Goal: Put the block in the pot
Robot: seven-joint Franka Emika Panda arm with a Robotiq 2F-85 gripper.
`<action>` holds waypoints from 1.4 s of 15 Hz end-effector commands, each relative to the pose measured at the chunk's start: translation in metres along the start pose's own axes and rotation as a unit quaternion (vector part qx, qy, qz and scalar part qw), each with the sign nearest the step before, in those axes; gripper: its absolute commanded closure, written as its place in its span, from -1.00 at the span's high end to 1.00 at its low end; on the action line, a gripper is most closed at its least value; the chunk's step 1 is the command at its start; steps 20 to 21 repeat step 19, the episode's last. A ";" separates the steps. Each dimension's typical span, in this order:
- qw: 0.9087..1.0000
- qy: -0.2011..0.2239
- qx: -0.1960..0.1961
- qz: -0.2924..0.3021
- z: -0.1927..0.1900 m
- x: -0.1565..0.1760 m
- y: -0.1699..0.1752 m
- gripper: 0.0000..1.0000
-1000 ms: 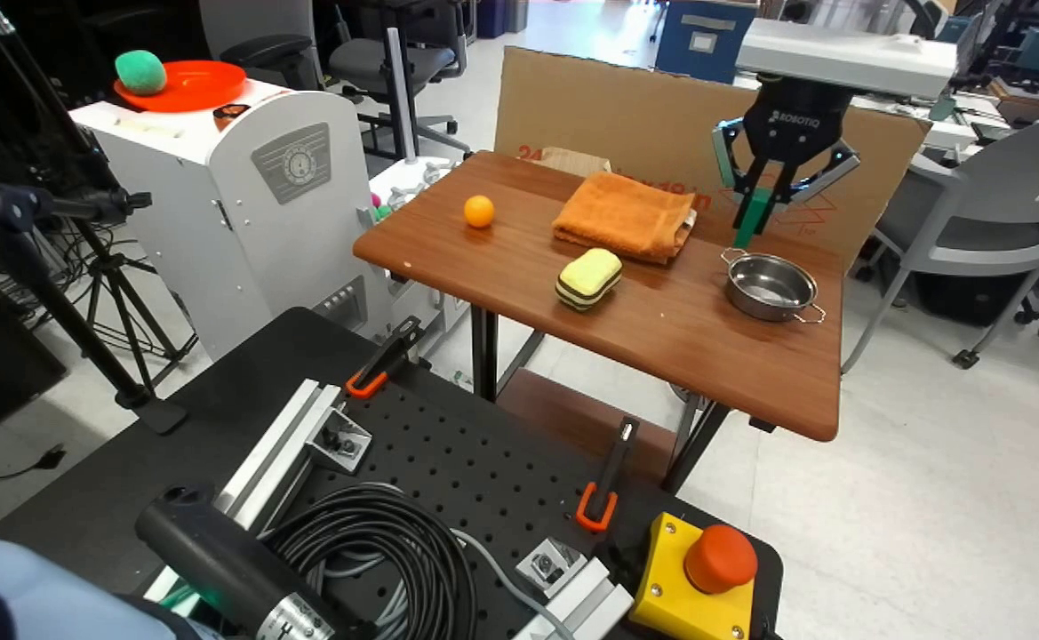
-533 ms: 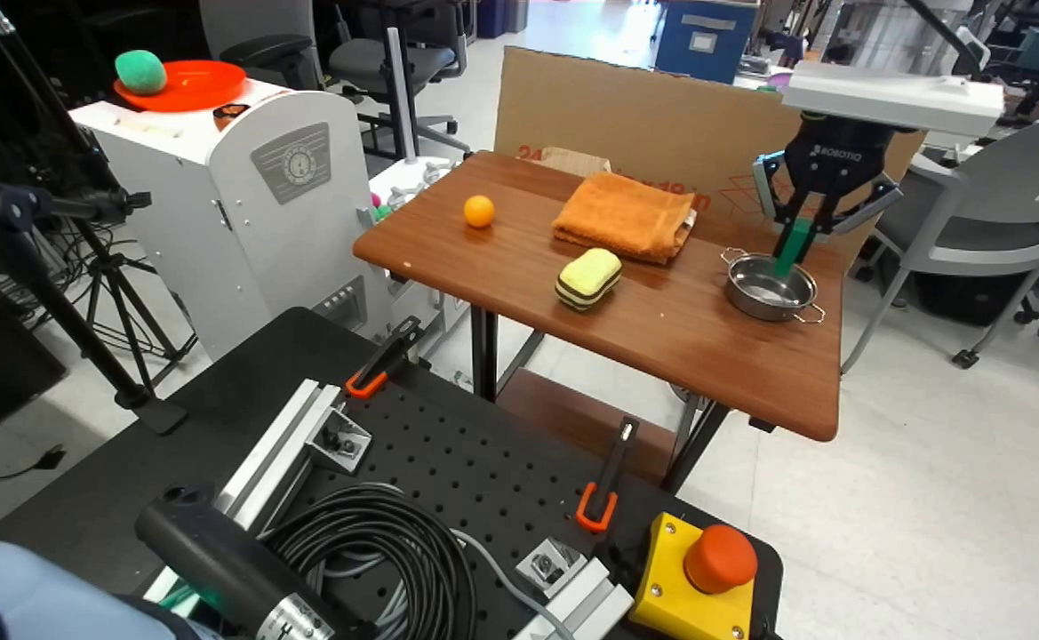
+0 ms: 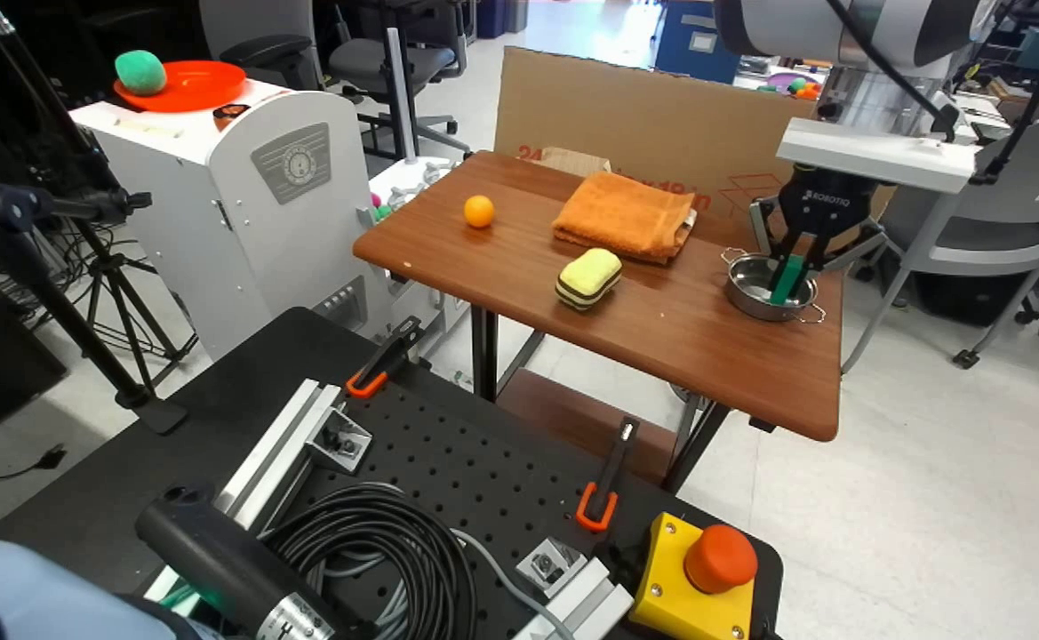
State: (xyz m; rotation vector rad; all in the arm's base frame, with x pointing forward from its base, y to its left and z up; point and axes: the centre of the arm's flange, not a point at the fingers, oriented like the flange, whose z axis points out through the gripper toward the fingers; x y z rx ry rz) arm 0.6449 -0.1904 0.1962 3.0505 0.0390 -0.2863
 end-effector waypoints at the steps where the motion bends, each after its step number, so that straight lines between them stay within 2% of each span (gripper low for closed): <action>1: 1.000 -0.012 0.004 -0.002 0.003 0.017 -0.003 -0.91; 2: 1.000 -0.013 0.004 -0.003 0.000 0.017 -0.004 -0.91; 4: 1.000 -0.020 0.004 -0.009 -0.004 0.014 -0.009 -0.10; 6: 1.000 -0.023 0.003 -0.012 -0.012 0.008 -0.014 -0.02; 7: 1.000 -0.024 -0.001 -0.018 -0.018 0.004 -0.018 0.09; 11: 1.000 -0.003 -0.017 -0.023 -0.064 -0.023 -0.042 0.67; 13: 0.999 -0.035 0.001 0.035 -0.088 -0.044 -0.055 0.97; 14: 1.000 -0.012 -0.006 0.000 -0.060 -0.009 -0.039 0.59; 16: 0.999 -0.026 -0.003 0.021 -0.081 -0.025 -0.049 0.91; 17: 0.999 -0.027 -0.002 0.024 -0.086 -0.030 -0.051 0.97; 21: 0.999 -0.030 -0.002 0.028 -0.085 -0.034 -0.051 0.97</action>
